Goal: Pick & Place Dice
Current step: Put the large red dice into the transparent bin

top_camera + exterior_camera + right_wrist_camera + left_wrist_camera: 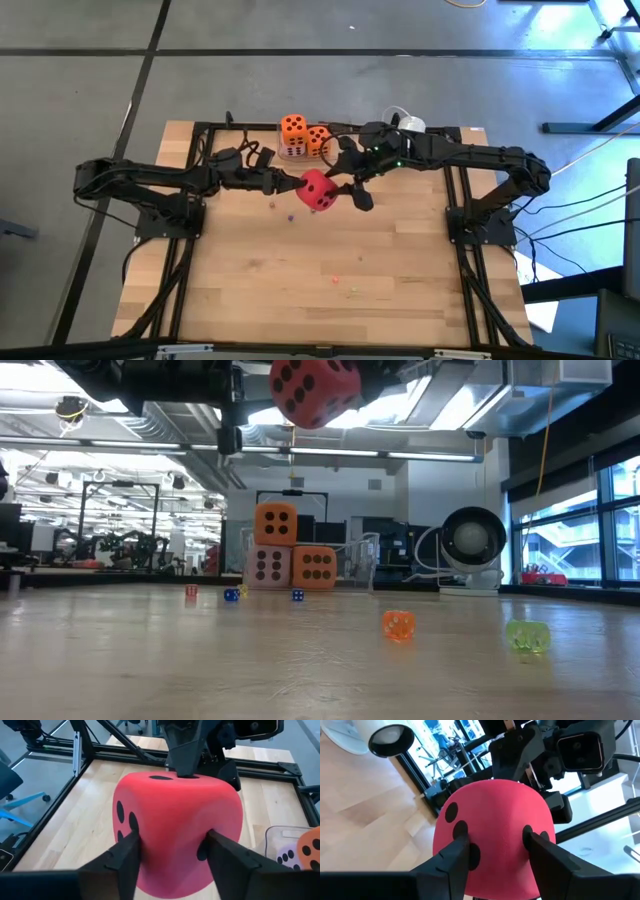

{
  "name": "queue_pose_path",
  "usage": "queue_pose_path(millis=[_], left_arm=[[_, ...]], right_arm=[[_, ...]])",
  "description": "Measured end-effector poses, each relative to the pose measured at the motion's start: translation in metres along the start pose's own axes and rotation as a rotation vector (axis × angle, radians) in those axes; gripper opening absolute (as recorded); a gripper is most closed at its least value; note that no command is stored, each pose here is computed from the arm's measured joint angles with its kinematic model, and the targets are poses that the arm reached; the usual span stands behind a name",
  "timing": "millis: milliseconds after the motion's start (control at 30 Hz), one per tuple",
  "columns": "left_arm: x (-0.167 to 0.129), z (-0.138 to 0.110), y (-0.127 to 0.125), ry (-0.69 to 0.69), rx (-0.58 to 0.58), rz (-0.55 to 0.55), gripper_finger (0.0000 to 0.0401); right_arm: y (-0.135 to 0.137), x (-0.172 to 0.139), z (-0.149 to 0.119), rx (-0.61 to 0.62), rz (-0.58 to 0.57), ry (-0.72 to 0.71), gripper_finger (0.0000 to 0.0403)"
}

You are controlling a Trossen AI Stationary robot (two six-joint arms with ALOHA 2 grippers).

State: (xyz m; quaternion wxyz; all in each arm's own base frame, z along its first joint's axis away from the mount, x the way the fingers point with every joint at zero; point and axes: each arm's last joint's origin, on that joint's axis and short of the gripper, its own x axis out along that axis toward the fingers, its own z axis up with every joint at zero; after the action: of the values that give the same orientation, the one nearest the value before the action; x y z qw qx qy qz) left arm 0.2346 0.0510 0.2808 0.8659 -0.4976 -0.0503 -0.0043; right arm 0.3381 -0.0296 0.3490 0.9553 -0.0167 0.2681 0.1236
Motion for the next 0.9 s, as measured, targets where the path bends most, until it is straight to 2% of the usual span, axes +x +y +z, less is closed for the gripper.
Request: queue_pose_path(millis=[133, 300, 433, 633, 900], left_arm=[[0.0000, 0.0000, 0.0010, -0.006, 0.015, 0.014, 0.0176], [0.0000, -0.0005, 0.0008, 0.011, 0.003, 0.005, 0.0182], [0.0000, -0.0006, 0.0009, 0.013, 0.006, 0.005, 0.0211], [0.0001, -0.0008, 0.0004, 0.024, 0.079, -0.005, 0.0259], [-0.0013, 0.0038, 0.0029, 0.046, 0.116, -0.012, 0.0281]], right_arm=[[-0.0002, 0.0001, -0.0001, 0.008, 0.000, 0.001, 0.0172], [0.0000, 0.0005, -0.0006, 0.022, 0.002, 0.005, 0.0167], [0.0000, 0.0009, -0.0006, 0.022, 0.003, 0.004, 0.0165], [-0.0002, 0.0016, -0.0001, 0.019, 0.002, -0.002, 0.0165], [-0.0002, 0.0019, -0.0003, 0.019, 0.004, -0.001, 0.0164]])
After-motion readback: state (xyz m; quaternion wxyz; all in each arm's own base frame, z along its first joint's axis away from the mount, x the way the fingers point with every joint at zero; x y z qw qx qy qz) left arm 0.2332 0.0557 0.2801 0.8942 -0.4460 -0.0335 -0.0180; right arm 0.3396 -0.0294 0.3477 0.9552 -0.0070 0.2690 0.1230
